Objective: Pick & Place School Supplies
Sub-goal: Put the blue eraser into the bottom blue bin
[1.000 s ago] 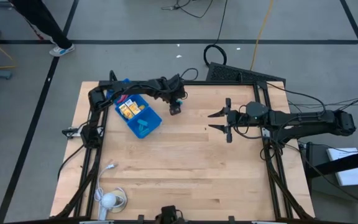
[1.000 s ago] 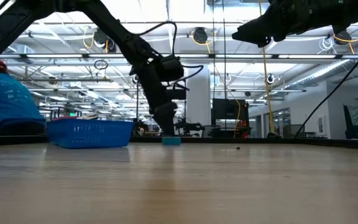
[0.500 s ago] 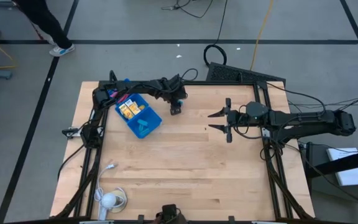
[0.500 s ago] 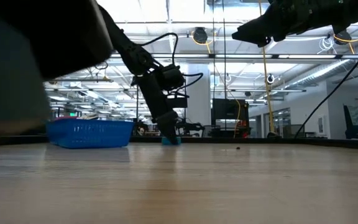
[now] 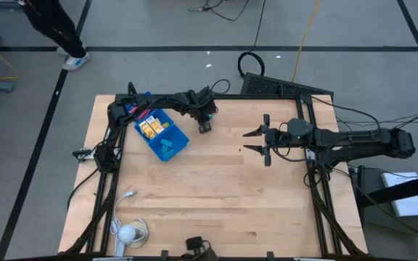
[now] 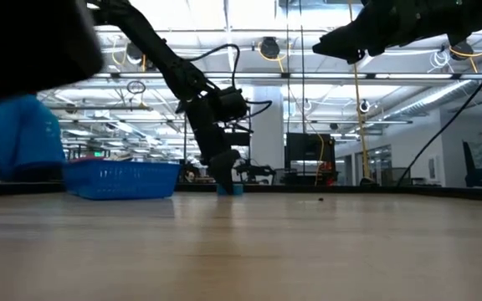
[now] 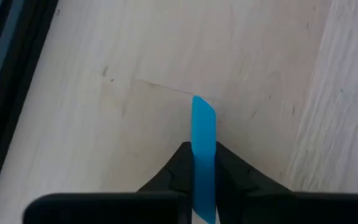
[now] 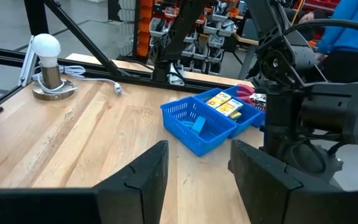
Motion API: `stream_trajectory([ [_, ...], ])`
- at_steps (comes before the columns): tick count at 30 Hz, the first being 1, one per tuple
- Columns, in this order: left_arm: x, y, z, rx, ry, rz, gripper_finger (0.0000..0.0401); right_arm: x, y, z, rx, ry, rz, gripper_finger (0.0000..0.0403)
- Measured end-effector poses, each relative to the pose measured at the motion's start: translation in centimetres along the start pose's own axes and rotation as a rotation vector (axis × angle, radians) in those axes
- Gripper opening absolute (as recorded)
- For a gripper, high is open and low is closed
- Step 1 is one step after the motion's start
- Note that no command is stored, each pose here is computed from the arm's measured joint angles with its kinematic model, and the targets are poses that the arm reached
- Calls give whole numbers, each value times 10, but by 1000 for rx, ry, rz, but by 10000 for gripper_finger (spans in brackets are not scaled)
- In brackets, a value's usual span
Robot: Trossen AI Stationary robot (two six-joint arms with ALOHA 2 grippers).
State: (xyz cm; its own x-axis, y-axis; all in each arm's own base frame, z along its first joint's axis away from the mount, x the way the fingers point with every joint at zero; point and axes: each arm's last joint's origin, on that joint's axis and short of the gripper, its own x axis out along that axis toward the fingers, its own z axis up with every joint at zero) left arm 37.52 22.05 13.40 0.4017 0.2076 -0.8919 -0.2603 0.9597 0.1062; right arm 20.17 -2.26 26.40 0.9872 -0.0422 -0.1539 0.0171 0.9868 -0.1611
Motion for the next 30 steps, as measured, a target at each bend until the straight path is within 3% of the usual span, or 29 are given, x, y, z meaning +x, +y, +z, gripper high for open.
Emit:
stream_trajectory([
  [6,-24,-8,2,-101,40,52,34,0,0,0,7,1,-4,164],
  [10,-76,-32,13,-133,8,27,33,0,0,0,12,0,-4,164],
  [14,-128,-73,7,-115,-29,0,33,0,0,0,30,1,-4,164],
  [17,-162,-105,-14,-120,-81,-7,33,0,0,0,34,1,-4,164],
  [22,-186,-135,-77,-267,-124,88,33,0,0,0,35,-1,0,164],
  [25,-178,-136,-111,-394,-145,113,33,0,0,1,34,-13,-2,164],
  [30,-150,-127,-138,-500,-177,64,33,0,-1,4,43,-38,-6,164],
])
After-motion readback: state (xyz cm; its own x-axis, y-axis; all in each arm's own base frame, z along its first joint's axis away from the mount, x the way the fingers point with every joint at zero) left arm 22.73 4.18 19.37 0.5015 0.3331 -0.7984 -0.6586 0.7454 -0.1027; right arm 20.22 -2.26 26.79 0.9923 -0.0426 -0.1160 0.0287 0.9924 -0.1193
